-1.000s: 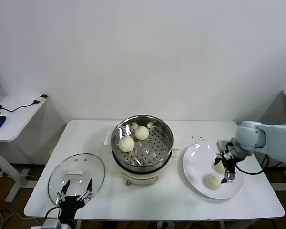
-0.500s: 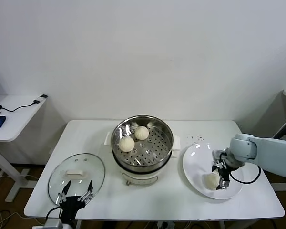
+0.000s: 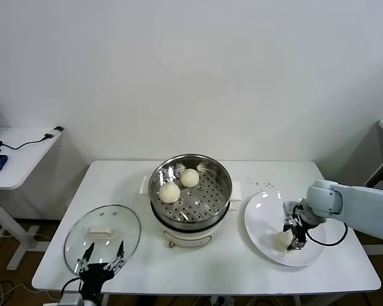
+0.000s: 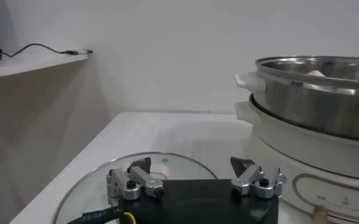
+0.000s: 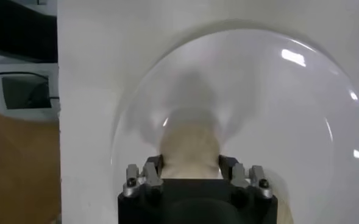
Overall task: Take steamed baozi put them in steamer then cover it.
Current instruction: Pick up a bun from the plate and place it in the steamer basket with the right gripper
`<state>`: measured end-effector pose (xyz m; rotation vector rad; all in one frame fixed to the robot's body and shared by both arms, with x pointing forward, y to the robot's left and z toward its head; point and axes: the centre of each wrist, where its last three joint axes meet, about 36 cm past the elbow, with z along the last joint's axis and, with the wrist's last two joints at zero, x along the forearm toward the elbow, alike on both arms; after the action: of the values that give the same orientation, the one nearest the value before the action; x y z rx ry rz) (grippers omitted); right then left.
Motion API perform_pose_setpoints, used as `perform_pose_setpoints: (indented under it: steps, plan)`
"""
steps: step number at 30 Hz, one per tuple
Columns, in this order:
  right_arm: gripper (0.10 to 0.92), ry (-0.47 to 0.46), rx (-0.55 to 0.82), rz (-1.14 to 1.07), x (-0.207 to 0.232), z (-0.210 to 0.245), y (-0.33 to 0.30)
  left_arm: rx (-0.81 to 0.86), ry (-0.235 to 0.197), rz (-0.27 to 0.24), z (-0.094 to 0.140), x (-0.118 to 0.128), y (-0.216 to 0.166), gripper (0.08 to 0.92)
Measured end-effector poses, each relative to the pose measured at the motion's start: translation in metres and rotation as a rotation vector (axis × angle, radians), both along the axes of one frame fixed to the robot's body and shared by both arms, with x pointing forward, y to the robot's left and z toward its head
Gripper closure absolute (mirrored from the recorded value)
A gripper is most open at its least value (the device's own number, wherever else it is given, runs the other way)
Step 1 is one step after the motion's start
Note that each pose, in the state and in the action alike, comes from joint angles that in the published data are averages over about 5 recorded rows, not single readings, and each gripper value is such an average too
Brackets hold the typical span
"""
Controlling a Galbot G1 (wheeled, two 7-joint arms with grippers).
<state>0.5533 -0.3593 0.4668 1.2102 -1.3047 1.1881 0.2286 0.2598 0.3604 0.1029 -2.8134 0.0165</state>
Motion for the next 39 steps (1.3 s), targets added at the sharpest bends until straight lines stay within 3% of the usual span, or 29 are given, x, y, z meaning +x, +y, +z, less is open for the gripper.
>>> perform_pose_setpoints:
  steps: [6,11,18,23,29,39]
  plan:
    - [0.411,-0.047,0.004,0.076,0.022,0.043,0.007,0.002,-0.004,-0.005,0.003,-0.001,-0.002,0.177]
    - [0.411,-0.121,0.019,0.209,0.053,0.117,0.031,0.005,-0.007,-0.009,0.006,-0.001,-0.003,0.177]
    - [0.411,-0.235,0.052,0.541,0.070,0.244,0.107,0.007,-0.012,-0.013,0.009,-0.002,-0.003,0.177]
    - [0.411,-0.260,0.055,0.811,0.053,0.292,0.176,0.010,-0.015,-0.016,0.012,-0.003,-0.004,0.177]
    - [0.413,-0.233,0.009,1.113,0.031,0.289,0.245,0.014,-0.017,-0.015,0.014,-0.004,-0.002,0.177]
    - [0.413,-0.153,-0.066,1.420,0.023,0.219,0.314,0.017,-0.022,-0.007,0.017,-0.003,0.002,0.177]
